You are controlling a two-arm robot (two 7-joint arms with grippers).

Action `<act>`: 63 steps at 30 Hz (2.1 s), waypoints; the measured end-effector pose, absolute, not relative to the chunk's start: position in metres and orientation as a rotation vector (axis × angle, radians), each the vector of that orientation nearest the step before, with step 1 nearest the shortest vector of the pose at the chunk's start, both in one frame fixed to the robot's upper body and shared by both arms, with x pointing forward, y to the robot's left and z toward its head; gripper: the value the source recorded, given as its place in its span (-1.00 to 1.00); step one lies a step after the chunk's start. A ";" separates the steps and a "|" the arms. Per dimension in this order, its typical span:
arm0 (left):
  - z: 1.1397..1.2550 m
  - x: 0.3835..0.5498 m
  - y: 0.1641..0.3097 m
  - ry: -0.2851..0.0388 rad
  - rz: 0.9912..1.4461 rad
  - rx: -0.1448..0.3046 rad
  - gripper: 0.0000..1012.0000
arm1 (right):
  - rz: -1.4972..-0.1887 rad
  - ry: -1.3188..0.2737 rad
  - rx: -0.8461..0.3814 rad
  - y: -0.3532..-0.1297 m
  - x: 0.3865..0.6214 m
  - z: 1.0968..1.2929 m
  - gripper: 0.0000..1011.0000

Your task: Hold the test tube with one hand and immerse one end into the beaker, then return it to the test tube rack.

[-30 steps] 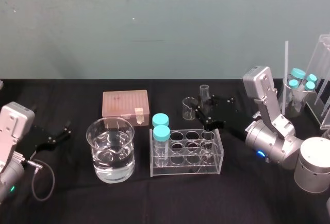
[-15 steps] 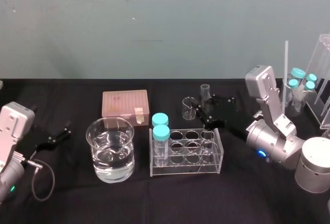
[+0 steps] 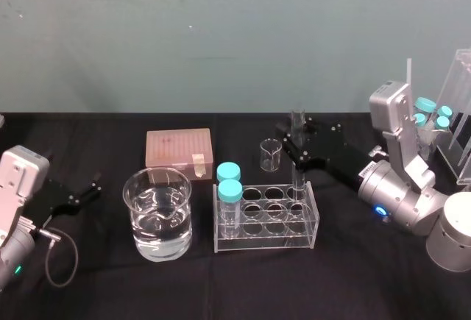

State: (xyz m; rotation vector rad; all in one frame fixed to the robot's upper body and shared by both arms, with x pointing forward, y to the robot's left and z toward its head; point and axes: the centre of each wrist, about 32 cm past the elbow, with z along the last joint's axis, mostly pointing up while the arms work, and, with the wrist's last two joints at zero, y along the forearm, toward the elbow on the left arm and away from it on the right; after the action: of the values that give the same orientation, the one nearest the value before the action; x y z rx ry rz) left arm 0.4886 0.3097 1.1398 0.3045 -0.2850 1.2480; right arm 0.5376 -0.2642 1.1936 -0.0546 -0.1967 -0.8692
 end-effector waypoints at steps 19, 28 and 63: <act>1.140 0.489 0.310 -0.285 1.248 0.305 0.98 | -0.877 -0.241 0.023 -0.271 0.535 1.210 -0.51; 1.140 0.489 0.310 -0.285 1.248 0.304 0.98 | -0.882 -0.246 0.043 -0.273 0.535 1.213 -0.51; 1.140 0.489 0.310 -0.285 1.248 0.305 0.98 | -0.936 -0.202 0.110 -0.279 0.530 1.214 -0.52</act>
State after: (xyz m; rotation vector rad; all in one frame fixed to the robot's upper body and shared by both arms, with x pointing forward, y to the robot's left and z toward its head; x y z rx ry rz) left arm 0.4886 0.3097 1.1398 0.3045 -0.2850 1.2480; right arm 0.5301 -0.2786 1.2143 0.1100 -0.2016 -0.9363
